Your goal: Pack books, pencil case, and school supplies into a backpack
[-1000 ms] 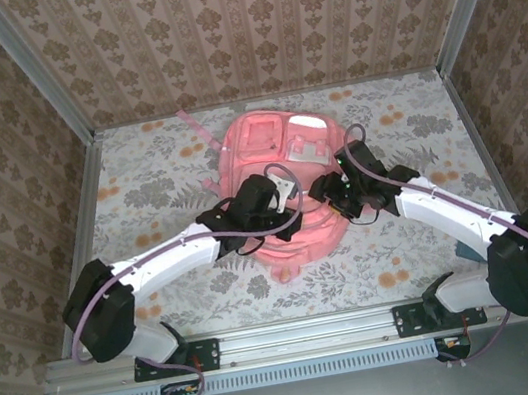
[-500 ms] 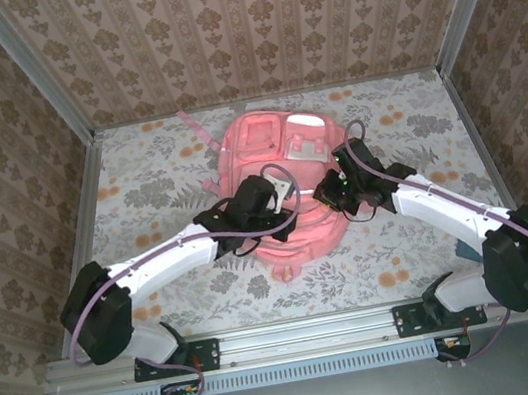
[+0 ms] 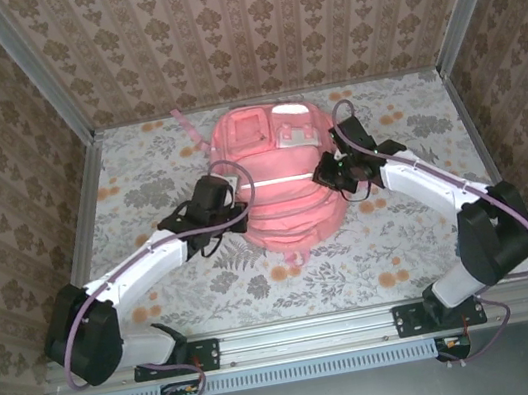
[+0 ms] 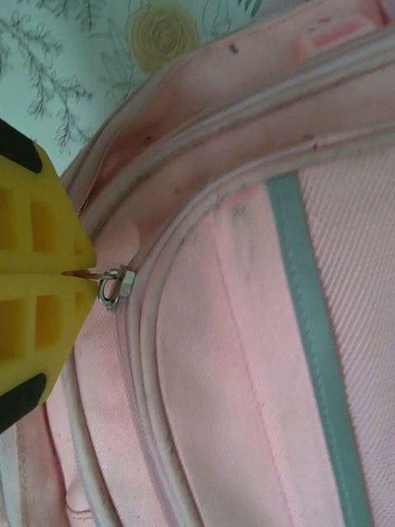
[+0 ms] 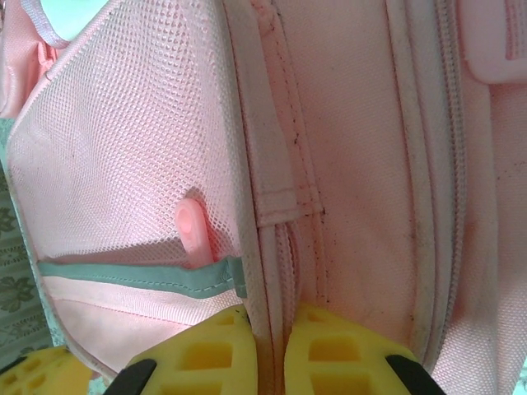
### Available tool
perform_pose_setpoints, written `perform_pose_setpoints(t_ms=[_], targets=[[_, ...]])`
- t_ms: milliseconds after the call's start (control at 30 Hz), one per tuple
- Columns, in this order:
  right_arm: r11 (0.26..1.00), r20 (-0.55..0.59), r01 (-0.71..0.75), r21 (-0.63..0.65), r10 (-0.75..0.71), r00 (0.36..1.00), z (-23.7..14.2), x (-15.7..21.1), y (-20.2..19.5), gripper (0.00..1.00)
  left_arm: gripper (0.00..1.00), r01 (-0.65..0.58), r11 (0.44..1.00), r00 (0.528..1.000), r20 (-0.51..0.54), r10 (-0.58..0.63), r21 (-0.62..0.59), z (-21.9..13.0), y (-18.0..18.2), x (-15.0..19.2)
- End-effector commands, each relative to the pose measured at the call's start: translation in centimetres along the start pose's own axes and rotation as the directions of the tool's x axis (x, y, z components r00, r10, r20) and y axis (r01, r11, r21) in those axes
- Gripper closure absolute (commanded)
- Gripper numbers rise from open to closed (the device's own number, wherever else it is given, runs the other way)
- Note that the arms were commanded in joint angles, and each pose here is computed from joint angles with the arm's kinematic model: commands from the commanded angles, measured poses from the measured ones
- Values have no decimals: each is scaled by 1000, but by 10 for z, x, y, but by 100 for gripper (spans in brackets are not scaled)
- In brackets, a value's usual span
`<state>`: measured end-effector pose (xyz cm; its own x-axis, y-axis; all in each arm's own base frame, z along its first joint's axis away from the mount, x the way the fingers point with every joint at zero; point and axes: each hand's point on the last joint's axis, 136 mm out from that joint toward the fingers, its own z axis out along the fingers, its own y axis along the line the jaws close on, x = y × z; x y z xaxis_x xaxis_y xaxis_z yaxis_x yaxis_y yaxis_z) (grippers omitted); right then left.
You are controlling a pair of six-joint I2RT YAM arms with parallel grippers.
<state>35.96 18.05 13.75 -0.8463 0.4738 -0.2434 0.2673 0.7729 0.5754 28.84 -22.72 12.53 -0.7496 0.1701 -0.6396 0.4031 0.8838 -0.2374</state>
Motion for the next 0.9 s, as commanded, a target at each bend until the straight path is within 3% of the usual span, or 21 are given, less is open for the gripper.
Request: perform_pose_setpoints(t_ms=[0, 233, 433, 500, 600, 733, 867], targets=[[996, 64, 63, 69, -67, 996, 2, -31, -11, 91, 100, -5, 995, 1000, 18, 7, -100, -6, 33, -3], [988, 52, 137, 70, -141, 989, 9, -50, -8, 96, 100, -58, 997, 996, 59, 62, -56, 4, 48, -32], [971, -10, 239, 0, -239, 971, 15, -48, 10, 94, 100, -168, 986, 986, 7, 168, -24, 19, 44, -38], [969, -13, 245, 20, -245, 970, 13, -48, 7, 85, 100, -165, 986, 986, -6, 165, -23, 22, 45, -39], [970, 10, 233, 72, -234, 972, -1, -52, -1, 55, 100, -147, 989, 989, -14, 147, 3, 23, 40, -41], [965, 114, 189, 183, -211, 971, -35, -62, -21, 28, 66, -82, 997, 997, -12, 82, 9, 13, 38, -44], [929, 217, 43, 366, -131, 967, -68, -69, -78, 19, 35, -36, 999, 999, 29, 35, 16, -6, 34, -52]])
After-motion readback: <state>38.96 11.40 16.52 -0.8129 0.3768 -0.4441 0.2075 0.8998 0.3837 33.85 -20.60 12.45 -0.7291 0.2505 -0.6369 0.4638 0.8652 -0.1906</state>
